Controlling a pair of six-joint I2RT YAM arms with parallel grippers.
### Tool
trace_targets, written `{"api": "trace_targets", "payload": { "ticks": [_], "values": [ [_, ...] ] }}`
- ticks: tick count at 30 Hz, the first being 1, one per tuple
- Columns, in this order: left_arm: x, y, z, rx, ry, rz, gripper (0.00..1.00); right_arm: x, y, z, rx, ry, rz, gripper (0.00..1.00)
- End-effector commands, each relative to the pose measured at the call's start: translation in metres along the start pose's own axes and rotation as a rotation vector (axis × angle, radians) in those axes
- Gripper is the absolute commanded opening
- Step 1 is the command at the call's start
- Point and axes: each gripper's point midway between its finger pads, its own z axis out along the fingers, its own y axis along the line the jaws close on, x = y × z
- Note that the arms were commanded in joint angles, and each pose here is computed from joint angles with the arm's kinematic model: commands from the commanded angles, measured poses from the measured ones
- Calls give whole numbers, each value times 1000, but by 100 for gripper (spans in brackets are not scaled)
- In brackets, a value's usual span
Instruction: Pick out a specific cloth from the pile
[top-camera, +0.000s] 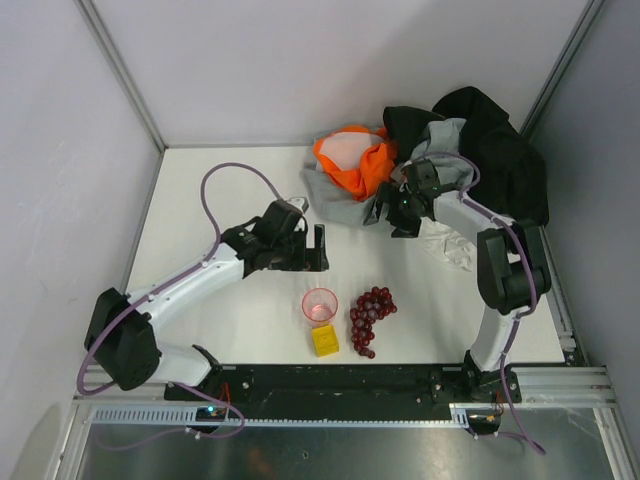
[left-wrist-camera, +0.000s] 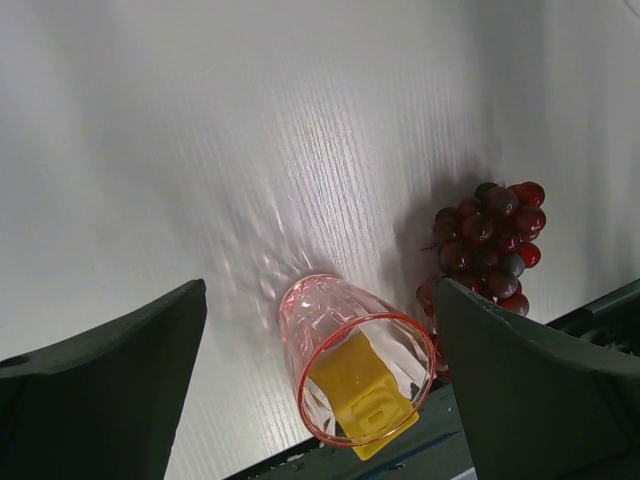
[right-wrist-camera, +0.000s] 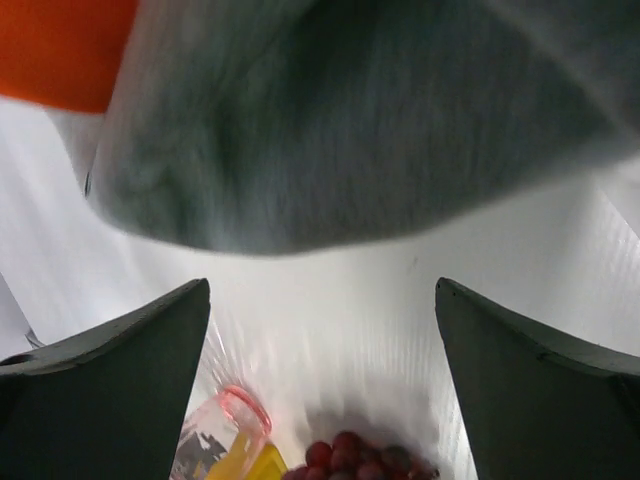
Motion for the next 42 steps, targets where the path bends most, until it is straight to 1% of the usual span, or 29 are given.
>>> {"api": "trace_targets", "payload": {
  "ticks": [1, 3, 5, 6, 8, 10, 13, 15, 18, 21, 23, 28, 33, 37, 42],
  "values": [
    [-35, -11, -29, 21, -144, 31, 100, -22, 21, 15, -93, -53, 47, 99],
    [-39, -12, -36, 25, -171, 39, 100, -27, 24, 22, -98, -44, 50, 96],
    [-43, -12, -41, 28, -193, 47, 100, -34, 27, 27, -96, -37, 44, 91],
    [-45, -12, -44, 29, -203, 49, 100, -40, 30, 29, -98, -40, 37, 87],
    [-46, -12, -47, 33, -218, 55, 100, -51, 36, 32, -99, -45, 19, 76],
    [-47, -12, -50, 38, -229, 60, 100, -67, 42, 32, -102, -60, -4, 64],
    [-46, -12, -51, 41, -237, 63, 100, -88, 46, 29, -100, -85, -27, 38],
    [-46, -12, -51, 44, -237, 64, 100, -102, 43, 24, -90, -107, -29, 25],
    [-47, -13, -52, 53, -243, 69, 100, -129, 27, 8, -71, -153, -13, 11],
    [-48, -15, -53, 64, -248, 75, 100, -158, 11, -14, -58, -210, 7, 3],
    [-49, -17, -54, 70, -251, 78, 100, -177, -1, -32, -51, -249, 23, 1],
    [-52, -22, -52, 89, -254, 83, 100, -222, -26, -79, -40, -358, 60, 0],
    [-56, -29, -47, 108, -242, 79, 100, -249, -44, -110, -25, -433, 87, 0],
    [-57, -40, -43, 151, -222, 74, 100, -253, -62, -111, 15, -448, 113, 0],
    [-57, -53, -33, 204, -190, 48, 100, -240, -103, -81, 92, -404, 176, 0]
  ]
}}
